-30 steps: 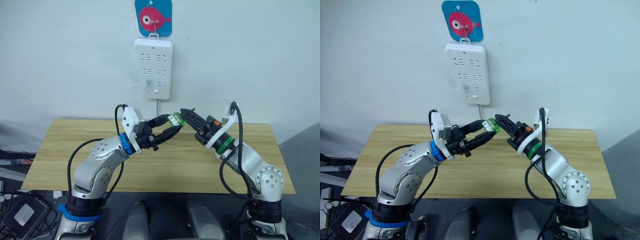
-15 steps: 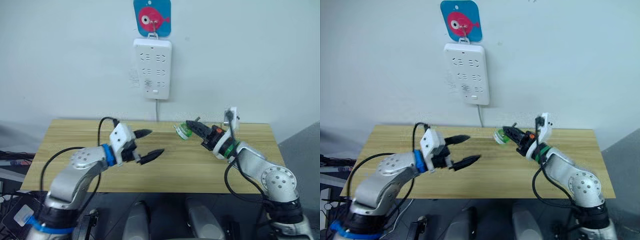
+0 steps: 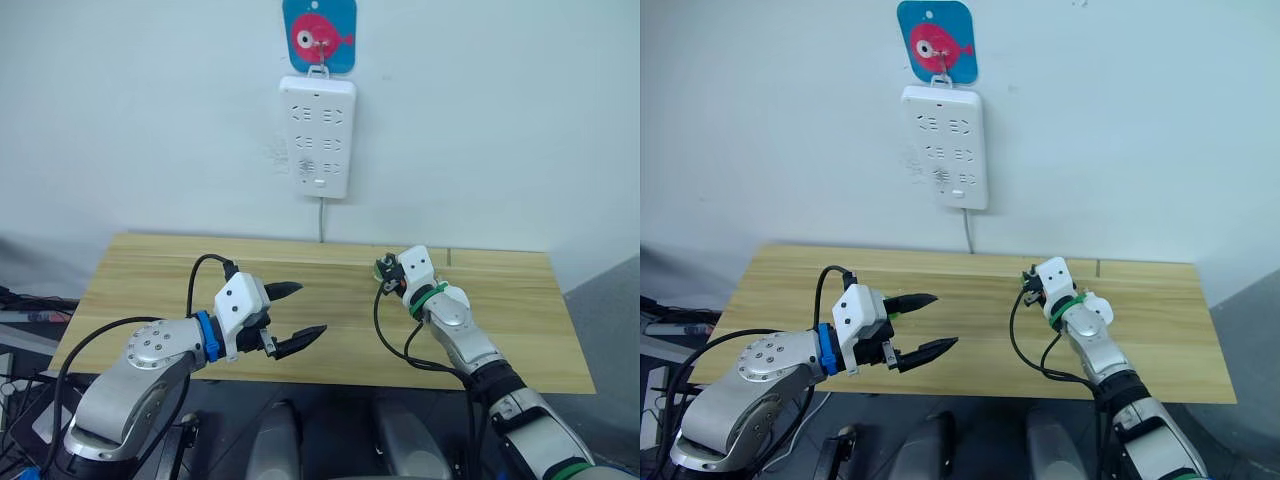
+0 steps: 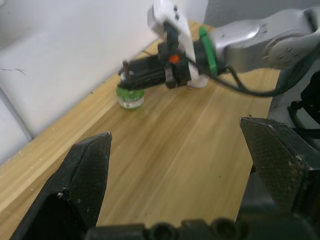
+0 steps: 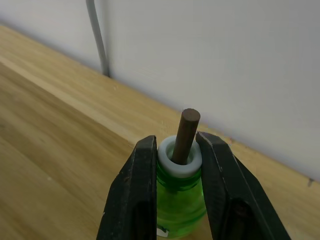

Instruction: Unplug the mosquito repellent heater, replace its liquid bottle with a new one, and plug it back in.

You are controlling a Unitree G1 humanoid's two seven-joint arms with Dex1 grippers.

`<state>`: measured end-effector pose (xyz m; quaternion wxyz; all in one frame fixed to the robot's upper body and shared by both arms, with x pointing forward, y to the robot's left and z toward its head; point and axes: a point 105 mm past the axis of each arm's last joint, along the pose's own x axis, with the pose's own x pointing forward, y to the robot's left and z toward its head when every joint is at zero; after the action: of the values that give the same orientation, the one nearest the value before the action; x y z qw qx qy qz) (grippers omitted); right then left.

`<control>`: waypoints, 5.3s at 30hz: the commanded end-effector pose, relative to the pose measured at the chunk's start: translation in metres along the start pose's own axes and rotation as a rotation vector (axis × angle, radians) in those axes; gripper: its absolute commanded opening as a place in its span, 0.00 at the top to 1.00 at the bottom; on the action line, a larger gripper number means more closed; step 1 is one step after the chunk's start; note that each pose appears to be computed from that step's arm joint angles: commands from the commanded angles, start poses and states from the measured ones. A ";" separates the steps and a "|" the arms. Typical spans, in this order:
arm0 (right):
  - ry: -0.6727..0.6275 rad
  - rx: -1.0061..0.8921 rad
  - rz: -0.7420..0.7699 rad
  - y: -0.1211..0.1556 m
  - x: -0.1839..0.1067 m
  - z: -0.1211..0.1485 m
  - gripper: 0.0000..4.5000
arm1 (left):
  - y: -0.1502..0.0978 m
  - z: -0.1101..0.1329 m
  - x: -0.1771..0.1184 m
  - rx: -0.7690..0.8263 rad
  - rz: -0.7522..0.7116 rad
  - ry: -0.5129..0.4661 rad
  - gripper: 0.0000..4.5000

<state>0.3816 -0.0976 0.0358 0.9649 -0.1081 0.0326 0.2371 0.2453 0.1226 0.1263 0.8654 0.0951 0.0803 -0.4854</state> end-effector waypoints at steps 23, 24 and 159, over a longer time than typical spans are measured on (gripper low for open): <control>-0.092 -0.235 0.619 0.058 -0.098 0.109 0.01 | 0.022 -0.107 -0.120 -0.290 0.603 0.099 0.00; -0.083 -0.247 0.639 0.060 -0.100 0.109 0.01 | 0.021 -0.107 -0.121 -0.275 0.606 0.094 0.00; -0.298 -0.128 0.765 0.097 -0.084 0.191 0.76 | 0.022 0.049 0.034 0.118 -0.472 -0.065 0.47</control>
<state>0.2685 -0.0063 0.1974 0.7966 -0.1160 -0.0494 0.5912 0.2909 0.0956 0.1690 0.7356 0.0940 0.0447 -0.6693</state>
